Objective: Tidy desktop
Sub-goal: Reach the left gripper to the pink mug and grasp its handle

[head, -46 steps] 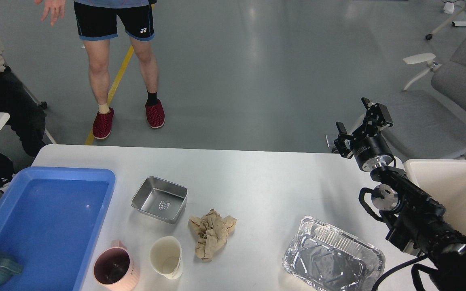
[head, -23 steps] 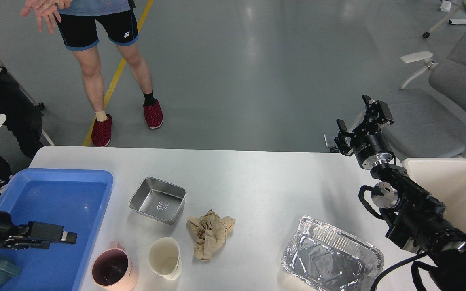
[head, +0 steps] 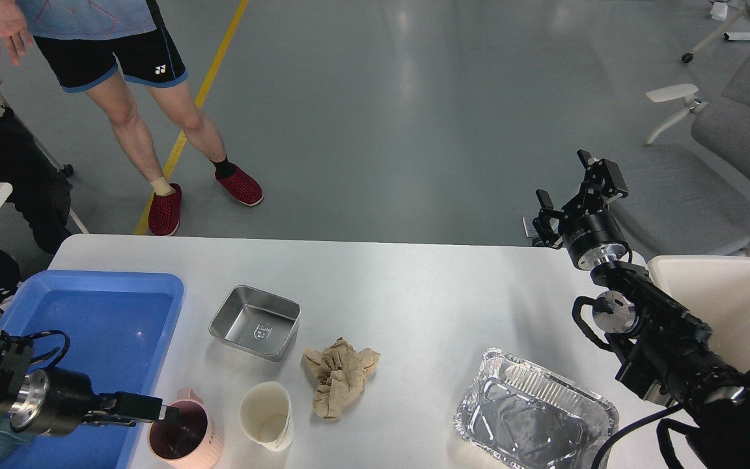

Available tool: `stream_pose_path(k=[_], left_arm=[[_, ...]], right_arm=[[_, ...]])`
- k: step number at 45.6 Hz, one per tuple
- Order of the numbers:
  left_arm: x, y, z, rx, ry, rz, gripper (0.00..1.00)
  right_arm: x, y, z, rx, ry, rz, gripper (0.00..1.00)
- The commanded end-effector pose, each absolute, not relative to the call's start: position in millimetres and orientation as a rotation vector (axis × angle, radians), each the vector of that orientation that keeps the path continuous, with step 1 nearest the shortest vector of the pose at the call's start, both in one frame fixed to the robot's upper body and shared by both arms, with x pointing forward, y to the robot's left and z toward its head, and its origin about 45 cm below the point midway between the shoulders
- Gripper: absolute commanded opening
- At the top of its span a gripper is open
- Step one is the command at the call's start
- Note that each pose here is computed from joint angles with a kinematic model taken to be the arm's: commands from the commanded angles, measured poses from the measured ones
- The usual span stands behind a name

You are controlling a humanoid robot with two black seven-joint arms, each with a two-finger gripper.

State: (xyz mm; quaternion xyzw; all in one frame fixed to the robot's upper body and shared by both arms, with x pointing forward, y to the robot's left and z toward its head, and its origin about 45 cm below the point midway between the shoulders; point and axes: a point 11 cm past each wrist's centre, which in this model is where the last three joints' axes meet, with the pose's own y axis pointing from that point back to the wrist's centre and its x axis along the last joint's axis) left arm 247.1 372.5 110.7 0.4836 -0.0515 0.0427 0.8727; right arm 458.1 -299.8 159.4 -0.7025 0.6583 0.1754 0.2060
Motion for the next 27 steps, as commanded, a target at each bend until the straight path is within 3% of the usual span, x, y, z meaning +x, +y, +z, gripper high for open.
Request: stream_pose_path(k=[1, 19, 27], left_arm=[[249, 369, 109, 1.004, -0.115, 0.089, 0.96], [237, 373, 99, 1.017, -0.092, 0.075, 0.96], [244, 371, 93, 1.027, -0.124, 0.076, 0.91]], right_arm=[[458, -300, 160, -1.958, 1.835, 0.488, 1.0], [458, -300, 160, -1.958, 1.833, 0.487, 1.0], [459, -300, 161, -1.959, 1.832, 0.486, 1.0]])
